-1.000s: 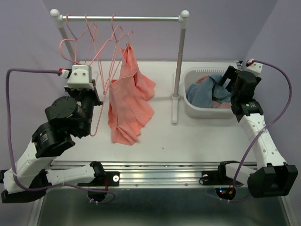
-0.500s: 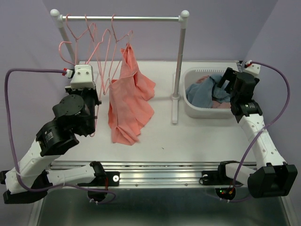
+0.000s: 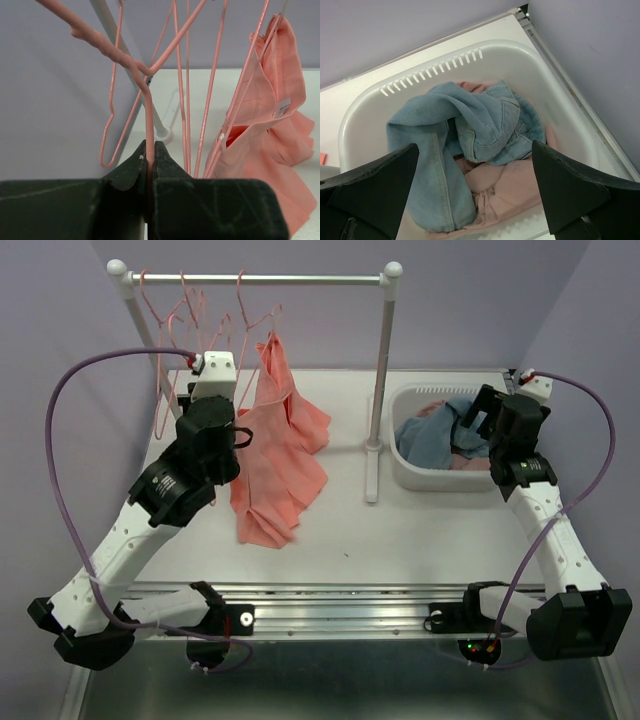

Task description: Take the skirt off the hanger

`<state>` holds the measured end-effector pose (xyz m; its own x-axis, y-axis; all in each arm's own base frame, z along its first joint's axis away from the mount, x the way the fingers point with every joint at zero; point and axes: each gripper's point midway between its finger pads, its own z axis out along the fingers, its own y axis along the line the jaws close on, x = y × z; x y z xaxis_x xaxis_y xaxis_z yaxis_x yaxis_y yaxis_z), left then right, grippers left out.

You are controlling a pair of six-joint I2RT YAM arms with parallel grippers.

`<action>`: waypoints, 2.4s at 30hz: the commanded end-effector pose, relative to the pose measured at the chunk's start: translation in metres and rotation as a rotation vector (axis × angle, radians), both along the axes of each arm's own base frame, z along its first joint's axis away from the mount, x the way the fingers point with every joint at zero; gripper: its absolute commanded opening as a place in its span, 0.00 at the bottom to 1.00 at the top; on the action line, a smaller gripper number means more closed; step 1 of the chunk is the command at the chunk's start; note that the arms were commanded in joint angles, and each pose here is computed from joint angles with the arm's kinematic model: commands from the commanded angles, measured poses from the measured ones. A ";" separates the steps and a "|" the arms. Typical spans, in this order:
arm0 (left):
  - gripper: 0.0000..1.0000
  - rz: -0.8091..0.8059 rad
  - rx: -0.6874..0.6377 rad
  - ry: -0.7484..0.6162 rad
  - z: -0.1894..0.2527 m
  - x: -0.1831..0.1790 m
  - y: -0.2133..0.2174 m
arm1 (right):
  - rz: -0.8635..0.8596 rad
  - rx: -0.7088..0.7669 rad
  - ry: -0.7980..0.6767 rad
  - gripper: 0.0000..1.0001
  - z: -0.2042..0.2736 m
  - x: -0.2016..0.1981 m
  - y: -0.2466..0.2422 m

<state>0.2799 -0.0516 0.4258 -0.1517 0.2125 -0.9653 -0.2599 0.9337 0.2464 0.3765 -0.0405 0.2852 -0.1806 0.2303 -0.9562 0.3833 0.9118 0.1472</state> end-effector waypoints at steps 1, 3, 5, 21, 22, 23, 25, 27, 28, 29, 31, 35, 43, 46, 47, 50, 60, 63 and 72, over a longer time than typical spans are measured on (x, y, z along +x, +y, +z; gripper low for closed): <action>0.00 0.010 -0.037 -0.060 0.028 0.009 0.006 | 0.016 -0.005 -0.063 1.00 0.016 0.001 0.003; 0.00 0.014 -0.028 -0.059 0.032 0.012 0.008 | 0.015 -0.002 -0.061 1.00 0.015 0.002 0.003; 0.00 0.009 -0.011 -0.064 0.038 0.018 0.009 | 0.021 0.000 -0.061 1.00 0.014 0.002 0.005; 0.00 -0.019 0.045 -0.097 0.075 0.079 0.006 | 0.026 0.001 -0.057 1.00 0.012 0.003 0.005; 0.00 -0.018 0.048 -0.101 0.080 0.084 0.004 | 0.024 0.000 -0.056 1.00 0.012 0.003 0.005; 0.00 -0.019 0.047 -0.104 0.082 0.087 0.003 | 0.024 0.000 -0.055 1.00 0.011 0.003 0.005; 0.00 -0.027 0.049 -0.108 0.087 0.096 -0.002 | 0.023 -0.001 -0.050 1.00 0.010 0.003 0.005; 0.00 -0.036 0.052 -0.106 0.088 0.102 -0.005 | 0.024 -0.004 -0.049 1.00 0.010 0.003 0.005; 0.00 -0.028 0.052 -0.106 0.089 0.108 -0.005 | 0.023 -0.002 -0.051 1.00 0.010 0.003 0.005; 0.00 -0.016 0.052 -0.107 0.090 0.110 -0.003 | 0.024 -0.004 -0.051 1.00 0.010 0.003 0.005; 0.00 0.015 0.058 -0.090 0.087 0.119 -0.001 | 0.024 -0.004 -0.054 1.00 0.011 0.003 0.005; 0.00 0.044 0.058 -0.079 0.083 0.132 0.004 | 0.024 -0.004 -0.057 1.00 0.012 0.002 0.005; 0.00 0.003 0.055 -0.063 0.068 0.155 0.005 | 0.022 -0.005 -0.056 1.00 0.012 0.002 0.004; 0.00 -0.019 0.045 -0.054 0.057 0.157 0.001 | 0.018 -0.006 -0.056 1.00 0.011 0.001 0.004; 0.00 -0.020 0.041 -0.052 0.054 0.157 0.001 | 0.019 -0.005 -0.058 1.00 0.012 0.002 0.004; 0.00 -0.023 0.035 -0.036 0.043 0.159 0.002 | 0.021 -0.004 -0.058 1.00 0.012 0.001 0.004; 0.00 -0.016 0.036 0.028 0.012 0.162 0.003 | 0.027 0.001 -0.067 1.00 0.013 0.000 0.005; 0.00 -0.007 0.029 0.044 0.002 0.160 0.005 | 0.030 0.001 -0.065 1.00 0.013 0.000 0.006; 0.08 0.002 -0.002 0.057 -0.003 0.157 0.006 | 0.041 0.010 -0.073 1.00 0.015 -0.001 0.008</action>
<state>0.4494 -0.0539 0.3965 -0.2735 0.2656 -0.9245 -0.2072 0.9223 0.3262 0.3765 -0.0367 0.2817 -0.1806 0.2328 -0.9556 0.3628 0.9189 0.1552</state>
